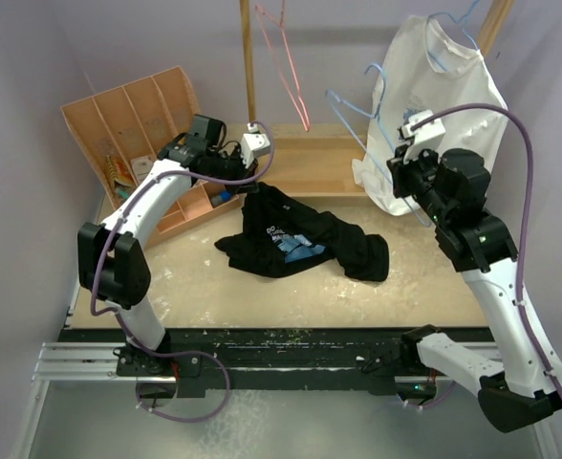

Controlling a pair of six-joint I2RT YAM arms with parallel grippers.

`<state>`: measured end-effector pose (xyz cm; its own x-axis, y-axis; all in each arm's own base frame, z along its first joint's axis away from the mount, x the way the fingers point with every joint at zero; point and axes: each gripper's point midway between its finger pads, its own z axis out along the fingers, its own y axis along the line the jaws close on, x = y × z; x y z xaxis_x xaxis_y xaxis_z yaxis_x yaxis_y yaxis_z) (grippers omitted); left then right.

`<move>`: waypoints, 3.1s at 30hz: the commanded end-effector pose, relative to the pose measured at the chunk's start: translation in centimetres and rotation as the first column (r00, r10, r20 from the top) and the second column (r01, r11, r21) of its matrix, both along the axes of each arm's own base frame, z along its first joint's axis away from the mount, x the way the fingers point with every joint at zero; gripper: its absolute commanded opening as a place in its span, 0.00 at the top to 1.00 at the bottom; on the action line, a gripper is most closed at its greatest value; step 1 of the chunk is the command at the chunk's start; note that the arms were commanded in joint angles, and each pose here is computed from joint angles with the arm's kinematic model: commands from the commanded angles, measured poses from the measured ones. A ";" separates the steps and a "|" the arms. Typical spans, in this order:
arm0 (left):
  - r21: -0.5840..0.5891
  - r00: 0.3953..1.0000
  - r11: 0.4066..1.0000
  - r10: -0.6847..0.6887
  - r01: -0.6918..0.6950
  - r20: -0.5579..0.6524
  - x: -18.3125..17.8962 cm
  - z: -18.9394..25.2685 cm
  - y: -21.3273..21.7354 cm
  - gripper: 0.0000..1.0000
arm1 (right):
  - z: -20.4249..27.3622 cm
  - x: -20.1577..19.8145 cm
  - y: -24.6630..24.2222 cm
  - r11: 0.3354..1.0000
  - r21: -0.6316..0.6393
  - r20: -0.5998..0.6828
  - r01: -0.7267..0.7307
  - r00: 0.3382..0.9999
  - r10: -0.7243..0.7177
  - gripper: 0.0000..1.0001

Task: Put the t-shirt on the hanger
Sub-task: Pick up the hanger from the clothesline, then place the T-shirt on the hanger.

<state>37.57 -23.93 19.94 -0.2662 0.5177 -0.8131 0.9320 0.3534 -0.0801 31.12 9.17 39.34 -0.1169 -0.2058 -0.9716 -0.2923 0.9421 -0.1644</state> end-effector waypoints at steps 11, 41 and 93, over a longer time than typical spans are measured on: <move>0.042 0.982 0.995 0.085 -0.093 0.166 3.1 2.8 2.2 1.00 | -5.1 -4.3 2.6 0.965 -0.053 -0.150 -0.258 0.957 0.248 1.00; 0.033 0.986 0.999 -0.007 0.002 0.166 2.6 4.0 1.4 1.00 | -8.9 -6.7 6.1 0.845 -0.052 -0.258 -0.532 0.825 0.503 1.00; 0.193 0.947 0.965 -0.220 0.176 0.233 -3.3 11.9 2.1 1.00 | -13.8 -0.2 10.7 0.536 -0.220 -0.353 -0.815 0.579 0.735 1.00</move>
<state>35.16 -21.08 30.62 0.0131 0.6706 -0.7417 0.9650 0.1858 0.1850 30.53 19.23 23.62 0.0093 -0.6266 -0.7793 -0.9439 0.2518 -0.2137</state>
